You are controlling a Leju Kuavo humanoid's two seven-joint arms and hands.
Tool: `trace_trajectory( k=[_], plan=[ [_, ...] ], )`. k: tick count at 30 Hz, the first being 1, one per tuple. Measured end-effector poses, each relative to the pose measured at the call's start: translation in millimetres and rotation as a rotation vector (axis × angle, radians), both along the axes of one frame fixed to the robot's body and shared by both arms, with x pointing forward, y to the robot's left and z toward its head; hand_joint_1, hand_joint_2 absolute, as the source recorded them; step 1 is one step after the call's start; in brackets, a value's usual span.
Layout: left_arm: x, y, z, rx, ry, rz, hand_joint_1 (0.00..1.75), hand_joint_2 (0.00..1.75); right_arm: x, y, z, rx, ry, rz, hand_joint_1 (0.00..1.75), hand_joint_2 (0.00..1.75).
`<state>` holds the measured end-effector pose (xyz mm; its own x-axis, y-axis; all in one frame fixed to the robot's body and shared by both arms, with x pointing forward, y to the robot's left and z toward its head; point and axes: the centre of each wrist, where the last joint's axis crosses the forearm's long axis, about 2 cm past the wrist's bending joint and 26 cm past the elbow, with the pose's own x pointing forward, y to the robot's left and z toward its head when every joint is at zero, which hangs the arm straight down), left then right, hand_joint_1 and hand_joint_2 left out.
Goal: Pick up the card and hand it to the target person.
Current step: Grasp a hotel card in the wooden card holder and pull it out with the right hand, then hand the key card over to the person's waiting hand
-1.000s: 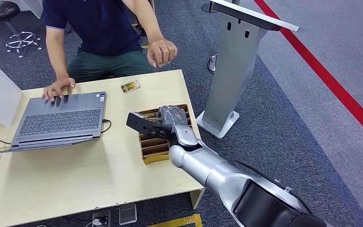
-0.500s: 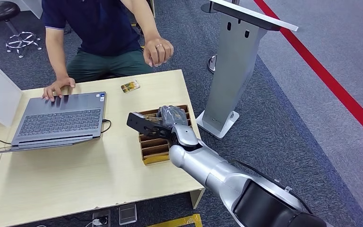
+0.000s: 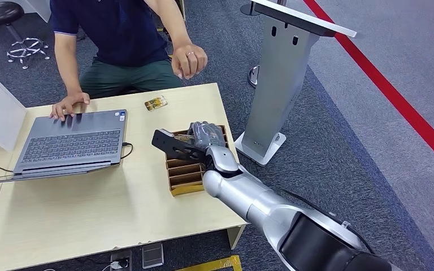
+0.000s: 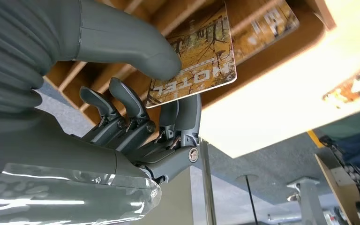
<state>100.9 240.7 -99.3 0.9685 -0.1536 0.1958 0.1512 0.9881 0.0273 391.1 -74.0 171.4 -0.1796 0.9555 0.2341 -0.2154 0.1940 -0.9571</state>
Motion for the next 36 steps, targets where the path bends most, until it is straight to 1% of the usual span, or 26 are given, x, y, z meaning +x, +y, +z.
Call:
trace_trajectory(
  k=[5,13,16,20,28,35,36],
  plan=[
    [-0.1,0,0.0,0.002,-0.001,0.001,0.00,1.75,13,-1,27,0.053,-0.065,-0.006,1.61,1.75],
    [-1.4,0,-0.3,0.008,0.000,0.007,0.00,1.75,32,-8,83,0.145,-0.200,-0.023,1.61,1.75],
    [-2.4,0,-0.5,0.008,-0.001,0.012,0.00,1.75,36,-12,96,0.168,-0.256,-0.024,1.61,1.75],
    [-3.1,0,-0.6,0.006,-0.002,0.019,0.00,1.75,39,-16,103,0.190,-0.328,-0.020,1.61,1.75],
    [-3.9,-2,-0.6,0.010,-0.007,0.022,0.00,1.75,42,-24,103,0.184,-0.483,-0.005,1.61,1.75],
    [-4.0,-3,-0.6,0.011,-0.007,0.026,0.00,1.75,43,-27,100,0.167,-0.505,0.000,1.61,1.75],
    [-4.1,-3,-0.6,0.011,-0.006,0.028,0.00,1.75,44,-28,99,0.165,-0.504,0.000,1.20,1.75]
  ],
)
